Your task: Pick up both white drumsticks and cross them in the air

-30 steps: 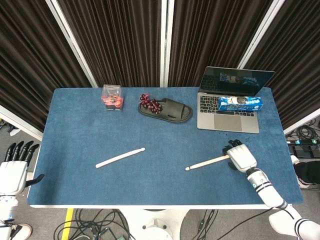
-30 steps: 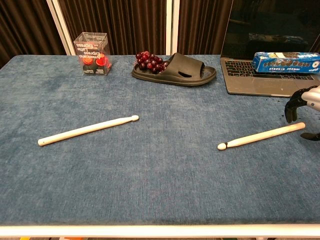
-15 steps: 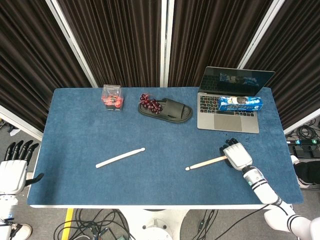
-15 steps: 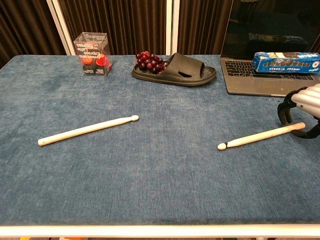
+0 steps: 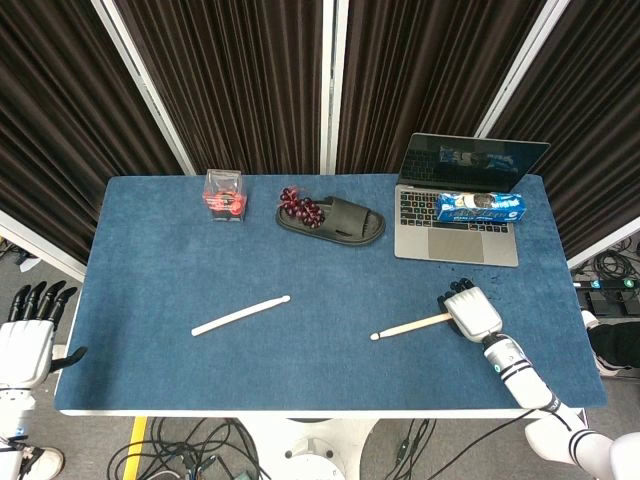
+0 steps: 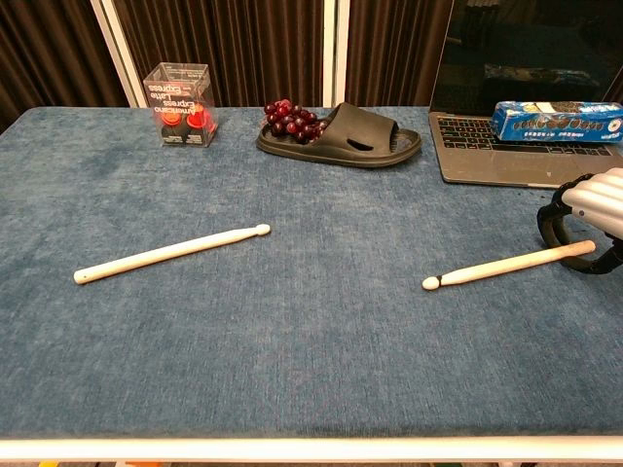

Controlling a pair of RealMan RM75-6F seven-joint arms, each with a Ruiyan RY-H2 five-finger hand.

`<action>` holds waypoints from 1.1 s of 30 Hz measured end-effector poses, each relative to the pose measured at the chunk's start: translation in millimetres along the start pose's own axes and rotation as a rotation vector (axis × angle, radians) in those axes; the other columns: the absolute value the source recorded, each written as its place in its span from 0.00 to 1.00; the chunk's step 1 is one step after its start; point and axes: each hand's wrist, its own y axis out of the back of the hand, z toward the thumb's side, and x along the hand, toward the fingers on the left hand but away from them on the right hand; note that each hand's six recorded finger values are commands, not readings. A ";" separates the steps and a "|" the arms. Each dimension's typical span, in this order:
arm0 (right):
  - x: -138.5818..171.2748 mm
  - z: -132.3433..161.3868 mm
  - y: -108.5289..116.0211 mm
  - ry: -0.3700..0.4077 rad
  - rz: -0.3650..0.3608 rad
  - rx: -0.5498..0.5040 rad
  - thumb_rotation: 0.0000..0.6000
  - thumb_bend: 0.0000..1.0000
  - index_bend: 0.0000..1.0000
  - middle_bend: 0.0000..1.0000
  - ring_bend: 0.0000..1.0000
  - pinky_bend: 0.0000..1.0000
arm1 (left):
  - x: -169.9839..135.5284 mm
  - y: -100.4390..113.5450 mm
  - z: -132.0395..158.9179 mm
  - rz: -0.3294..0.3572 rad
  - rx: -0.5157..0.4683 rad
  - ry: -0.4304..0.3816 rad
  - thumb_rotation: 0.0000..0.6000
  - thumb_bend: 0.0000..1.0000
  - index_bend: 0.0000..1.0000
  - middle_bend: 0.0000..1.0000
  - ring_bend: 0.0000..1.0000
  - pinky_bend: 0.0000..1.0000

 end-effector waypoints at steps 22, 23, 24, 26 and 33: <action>7.7 -7.4 12.7 -0.024 -0.033 -0.058 1.00 0.76 0.60 0.58 0.33 0.30 | 20.2 -0.5 22.8 -0.001 -0.065 -0.118 1.00 0.06 0.21 0.09 0.03 0.09; 8.9 -8.7 15.3 -0.027 -0.039 -0.074 1.00 0.77 0.60 0.58 0.33 0.30 | 23.3 -0.5 27.2 -0.004 -0.073 -0.134 1.00 0.06 0.21 0.09 0.04 0.11; 10.3 -10.5 18.5 -0.031 -0.047 -0.091 1.00 0.77 0.60 0.58 0.33 0.31 | 26.7 -0.3 31.8 -0.006 -0.080 -0.150 1.00 0.07 0.23 0.10 0.07 0.14; 14.0 -16.1 28.5 -0.041 -0.071 -0.130 1.00 0.78 0.60 0.58 0.33 0.31 | 35.2 0.4 43.6 -0.006 -0.094 -0.185 1.00 0.09 0.28 0.15 0.15 0.21; 28.5 -44.9 79.9 -0.093 -0.193 -0.239 1.00 0.79 0.60 0.58 0.33 0.31 | 61.2 -12.2 84.4 -0.079 -0.138 -0.269 1.00 0.22 0.41 0.35 0.46 0.61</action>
